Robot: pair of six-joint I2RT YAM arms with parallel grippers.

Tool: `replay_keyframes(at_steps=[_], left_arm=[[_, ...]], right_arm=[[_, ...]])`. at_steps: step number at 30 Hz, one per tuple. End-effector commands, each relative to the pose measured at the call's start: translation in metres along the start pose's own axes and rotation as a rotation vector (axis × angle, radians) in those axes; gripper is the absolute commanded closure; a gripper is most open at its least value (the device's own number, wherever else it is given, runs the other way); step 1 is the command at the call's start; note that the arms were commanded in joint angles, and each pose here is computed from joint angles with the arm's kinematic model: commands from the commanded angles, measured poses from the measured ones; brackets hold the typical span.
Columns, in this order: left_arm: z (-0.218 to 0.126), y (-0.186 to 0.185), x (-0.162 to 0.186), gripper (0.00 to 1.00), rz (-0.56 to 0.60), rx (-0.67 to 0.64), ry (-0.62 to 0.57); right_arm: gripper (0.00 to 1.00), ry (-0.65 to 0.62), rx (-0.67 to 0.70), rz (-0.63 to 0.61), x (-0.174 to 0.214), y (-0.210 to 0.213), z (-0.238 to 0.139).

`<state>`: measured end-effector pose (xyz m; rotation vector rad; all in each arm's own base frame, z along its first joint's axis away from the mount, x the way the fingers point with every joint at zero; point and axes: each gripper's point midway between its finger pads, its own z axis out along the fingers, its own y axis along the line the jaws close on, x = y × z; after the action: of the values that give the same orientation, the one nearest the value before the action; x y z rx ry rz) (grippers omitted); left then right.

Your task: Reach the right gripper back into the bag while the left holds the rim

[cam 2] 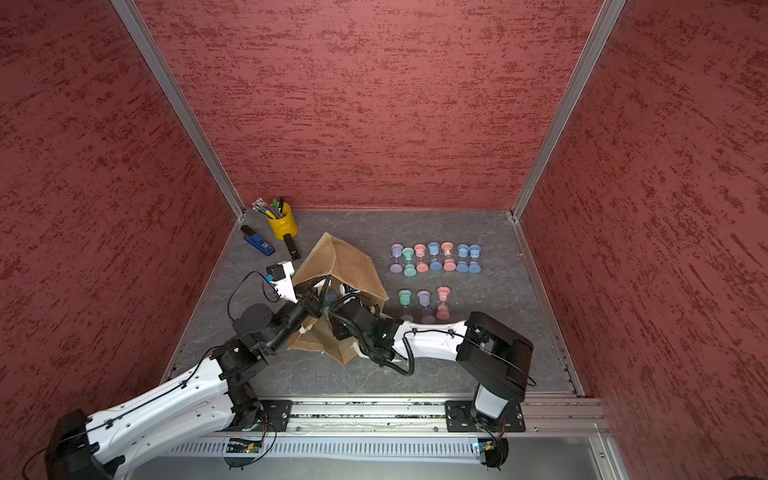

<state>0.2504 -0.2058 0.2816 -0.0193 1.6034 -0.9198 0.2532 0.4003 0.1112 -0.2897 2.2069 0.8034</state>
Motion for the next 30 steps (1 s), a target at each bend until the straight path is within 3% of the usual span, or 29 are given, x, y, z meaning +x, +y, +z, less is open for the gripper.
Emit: replay_keyframes(at_steps=[1,5,12,17,21,27,30], left_arm=[[-0.001,-0.018,-0.010,1.00,-0.022,0.093,-0.032],[0.000,-0.014,-0.012,1.00,-0.056,0.072,-0.037],[-0.001,-0.015,-0.012,1.00,-0.084,0.081,-0.025],[0.000,-0.019,-0.014,1.00,-0.113,0.100,-0.024],[0.001,-0.021,-0.015,1.00,-0.136,0.112,-0.023],[0.002,-0.019,-0.018,1.00,-0.167,0.116,-0.024],[0.002,-0.018,-0.022,1.00,-0.180,0.118,-0.029]], right_arm=[[0.39,-0.093,-0.126,0.119,-0.026,0.032,0.009],[0.38,-0.213,-0.129,-0.041,-0.030,0.041,0.017],[0.27,-0.244,0.007,-0.200,-0.028,0.026,0.046],[0.23,-0.237,0.101,-0.189,-0.032,0.014,0.071],[0.24,-0.199,0.093,-0.189,-0.023,0.015,0.097],[0.31,-0.205,-0.069,-0.166,-0.011,0.030,0.117],[0.34,-0.164,-0.037,-0.143,-0.004,0.024,0.132]])
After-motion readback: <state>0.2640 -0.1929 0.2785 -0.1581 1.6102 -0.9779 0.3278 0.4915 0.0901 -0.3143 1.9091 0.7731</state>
